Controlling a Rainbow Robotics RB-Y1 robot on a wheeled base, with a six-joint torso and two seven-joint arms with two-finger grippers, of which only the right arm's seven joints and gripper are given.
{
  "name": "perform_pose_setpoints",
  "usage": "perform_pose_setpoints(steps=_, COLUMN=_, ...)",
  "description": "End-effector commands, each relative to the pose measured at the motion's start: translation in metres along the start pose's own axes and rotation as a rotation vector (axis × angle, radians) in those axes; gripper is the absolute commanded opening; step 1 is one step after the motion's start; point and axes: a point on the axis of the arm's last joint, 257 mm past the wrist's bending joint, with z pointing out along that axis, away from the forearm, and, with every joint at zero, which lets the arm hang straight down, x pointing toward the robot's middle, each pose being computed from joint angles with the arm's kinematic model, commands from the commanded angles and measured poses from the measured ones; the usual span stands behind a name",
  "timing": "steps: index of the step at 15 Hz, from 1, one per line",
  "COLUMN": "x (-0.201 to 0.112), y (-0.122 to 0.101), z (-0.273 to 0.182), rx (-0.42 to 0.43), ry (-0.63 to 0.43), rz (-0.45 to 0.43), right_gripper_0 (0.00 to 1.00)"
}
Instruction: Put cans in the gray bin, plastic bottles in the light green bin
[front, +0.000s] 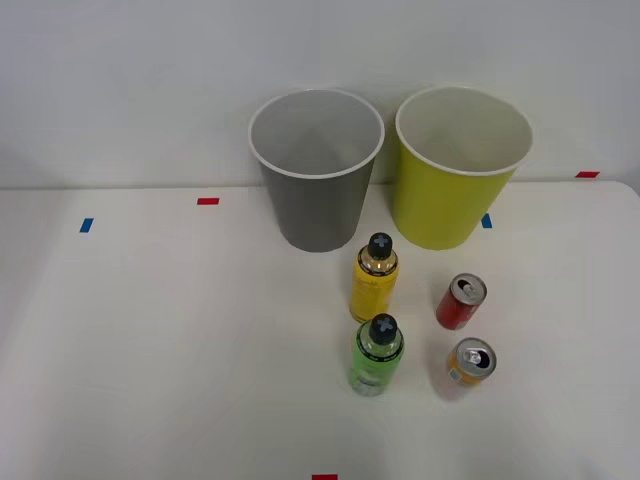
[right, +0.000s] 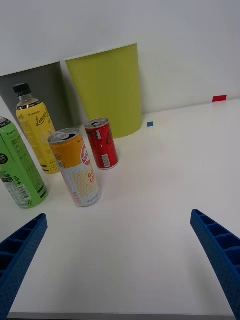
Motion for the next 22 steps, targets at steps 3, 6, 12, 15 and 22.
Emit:
perform_pose_setpoints(steps=3, x=0.0, y=0.0, z=0.0, rx=0.0, ry=0.0, rz=0.0, right_gripper_0=1.0)
perform_pose_setpoints(steps=6, x=0.0, y=0.0, z=0.0, rx=0.0, ry=0.0, rz=0.0, right_gripper_0=1.0)
perform_pose_setpoints(steps=12, x=0.0, y=0.0, z=0.0, rx=0.0, ry=0.0, rz=0.0, right_gripper_0=1.0)
perform_pose_setpoints(steps=15, x=0.0, y=0.0, z=0.0, rx=0.0, ry=0.0, rz=0.0, right_gripper_0=1.0)
perform_pose_setpoints(steps=22, x=0.0, y=0.0, z=0.0, rx=0.0, ry=0.0, rz=0.0, right_gripper_0=1.0)
